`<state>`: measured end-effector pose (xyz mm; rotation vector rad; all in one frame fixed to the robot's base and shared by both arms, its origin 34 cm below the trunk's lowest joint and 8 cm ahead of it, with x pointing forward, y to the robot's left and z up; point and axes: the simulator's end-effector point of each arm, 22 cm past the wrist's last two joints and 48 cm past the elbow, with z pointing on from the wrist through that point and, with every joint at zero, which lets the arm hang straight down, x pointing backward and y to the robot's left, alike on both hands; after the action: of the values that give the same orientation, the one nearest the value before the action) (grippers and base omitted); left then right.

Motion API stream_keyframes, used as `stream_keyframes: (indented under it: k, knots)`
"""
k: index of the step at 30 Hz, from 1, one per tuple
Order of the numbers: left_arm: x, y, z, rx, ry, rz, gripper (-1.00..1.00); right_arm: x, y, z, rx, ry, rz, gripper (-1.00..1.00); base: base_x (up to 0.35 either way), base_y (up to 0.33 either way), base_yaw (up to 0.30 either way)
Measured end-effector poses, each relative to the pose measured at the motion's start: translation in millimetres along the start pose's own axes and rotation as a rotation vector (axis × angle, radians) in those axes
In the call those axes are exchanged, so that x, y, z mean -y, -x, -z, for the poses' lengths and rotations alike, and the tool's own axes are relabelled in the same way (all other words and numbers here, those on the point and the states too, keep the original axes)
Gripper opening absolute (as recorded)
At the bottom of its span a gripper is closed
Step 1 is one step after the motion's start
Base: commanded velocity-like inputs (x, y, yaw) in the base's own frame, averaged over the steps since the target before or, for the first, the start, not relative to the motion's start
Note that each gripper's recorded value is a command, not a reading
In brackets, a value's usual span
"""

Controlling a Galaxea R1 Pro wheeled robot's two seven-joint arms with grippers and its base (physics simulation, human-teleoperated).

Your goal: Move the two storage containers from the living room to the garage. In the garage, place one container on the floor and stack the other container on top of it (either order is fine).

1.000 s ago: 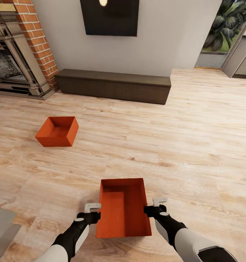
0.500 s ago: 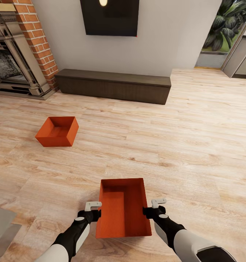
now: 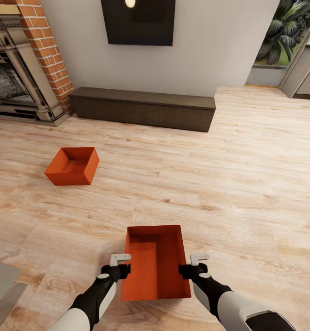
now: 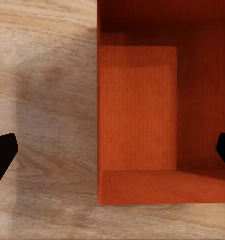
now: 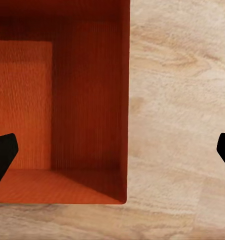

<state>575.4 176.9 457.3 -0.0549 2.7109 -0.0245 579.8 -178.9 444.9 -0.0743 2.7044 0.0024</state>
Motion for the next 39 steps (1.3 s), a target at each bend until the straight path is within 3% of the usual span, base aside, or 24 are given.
stream_keyframes:
  k: [10, 18, 22, 27, 39]
  knots:
    - [11.8, -4.5, -8.0, 0.0, -0.016, 0.005, 1.0, 3.1, -4.1, -9.3, 0.004, -0.005, -0.006, 1.0, 0.0, 0.0, 0.0]
    - [10.8, -11.4, -20.4, -0.002, -0.015, 0.005, 1.0, 2.7, -10.0, -21.6, 0.007, -0.004, -0.006, 1.0, 0.0, 0.0, 0.0]
    - [7.9, -4.9, -26.3, 0.018, -0.011, 0.01, 1.0, 1.1, -2.1, -27.4, 0.058, -0.002, -0.012, 1.0, 0.0, 0.0, 0.0]
    - [5.0, -2.2, -33.9, 0.033, -0.008, 0.012, 1.0, -0.7, -2.1, -34.8, 0.078, 0.0, -0.015, 1.0, 0.0, 0.0, 0.0]
    - [2.5, -10.8, -53.2, 0.039, -0.007, 0.008, 1.0, 2.6, -18.0, -54.1, 0.071, -0.005, -0.017, 1.0, 0.0, 0.0, 0.0]
